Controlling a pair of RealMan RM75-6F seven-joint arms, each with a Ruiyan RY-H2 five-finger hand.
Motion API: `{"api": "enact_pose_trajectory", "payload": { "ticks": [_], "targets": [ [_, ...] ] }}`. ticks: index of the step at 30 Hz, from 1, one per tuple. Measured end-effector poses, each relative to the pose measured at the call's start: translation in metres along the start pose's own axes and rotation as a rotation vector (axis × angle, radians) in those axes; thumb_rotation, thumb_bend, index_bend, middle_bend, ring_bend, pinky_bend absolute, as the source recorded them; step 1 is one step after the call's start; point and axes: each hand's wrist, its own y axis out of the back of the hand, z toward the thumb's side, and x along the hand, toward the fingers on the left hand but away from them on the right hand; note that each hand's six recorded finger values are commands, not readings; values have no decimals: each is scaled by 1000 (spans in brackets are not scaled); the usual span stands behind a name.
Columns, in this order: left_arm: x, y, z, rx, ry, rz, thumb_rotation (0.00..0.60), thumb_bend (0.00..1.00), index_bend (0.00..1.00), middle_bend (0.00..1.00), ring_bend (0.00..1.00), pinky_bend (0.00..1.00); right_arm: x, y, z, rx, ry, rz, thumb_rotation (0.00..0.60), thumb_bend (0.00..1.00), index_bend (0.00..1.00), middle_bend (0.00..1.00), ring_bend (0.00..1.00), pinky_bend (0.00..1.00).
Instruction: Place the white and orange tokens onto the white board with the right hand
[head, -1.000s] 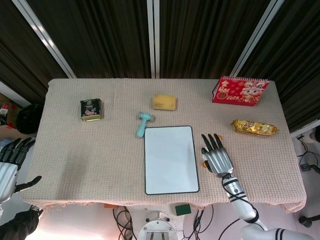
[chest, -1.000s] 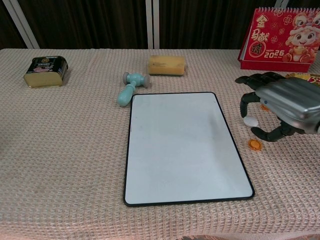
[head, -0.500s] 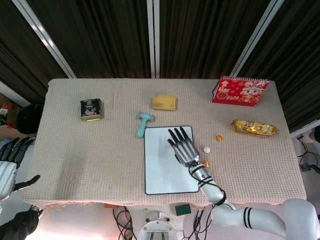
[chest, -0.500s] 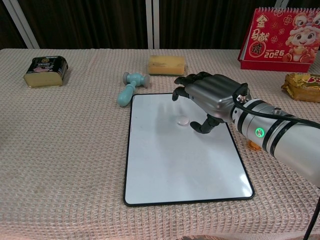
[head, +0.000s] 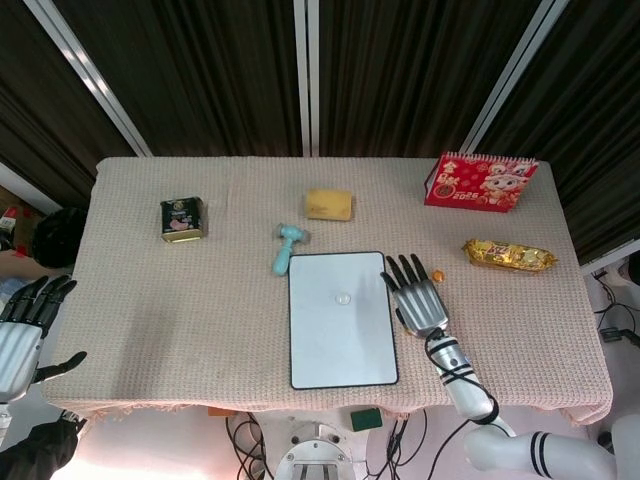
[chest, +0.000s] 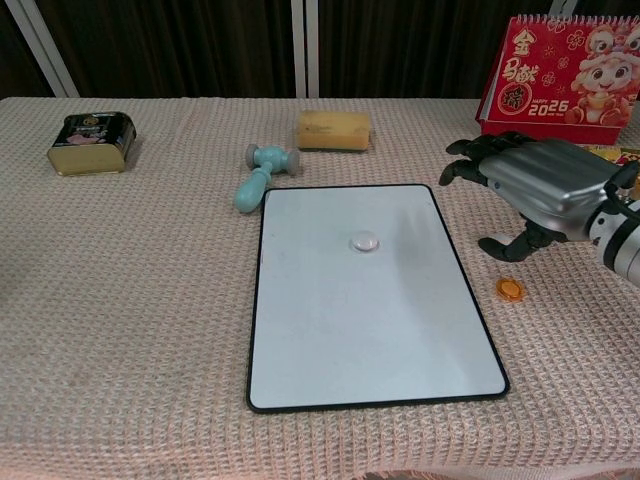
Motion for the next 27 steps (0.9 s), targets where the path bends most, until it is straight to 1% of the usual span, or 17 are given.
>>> {"api": "enact_pose_trajectory", "payload": {
  "ticks": [2, 10, 27],
  "targets": [
    [0, 1, 0, 0, 2, 6, 600, 89, 94, 69, 0, 115, 5, -8, -13, 4, -33, 24, 600, 339, 299, 0, 0, 0],
    [0, 2, -2, -4, 5, 13, 600, 88, 94, 69, 0, 115, 10, -25, -37, -1, -85, 56, 600, 341, 325, 0, 0, 0],
    [0, 4, -5, -13, 7, 16, 600, 88, 94, 69, 0, 114, -5, -34, -26, 3, -80, 60, 600, 367, 388, 0, 0, 0]
  ]
}}
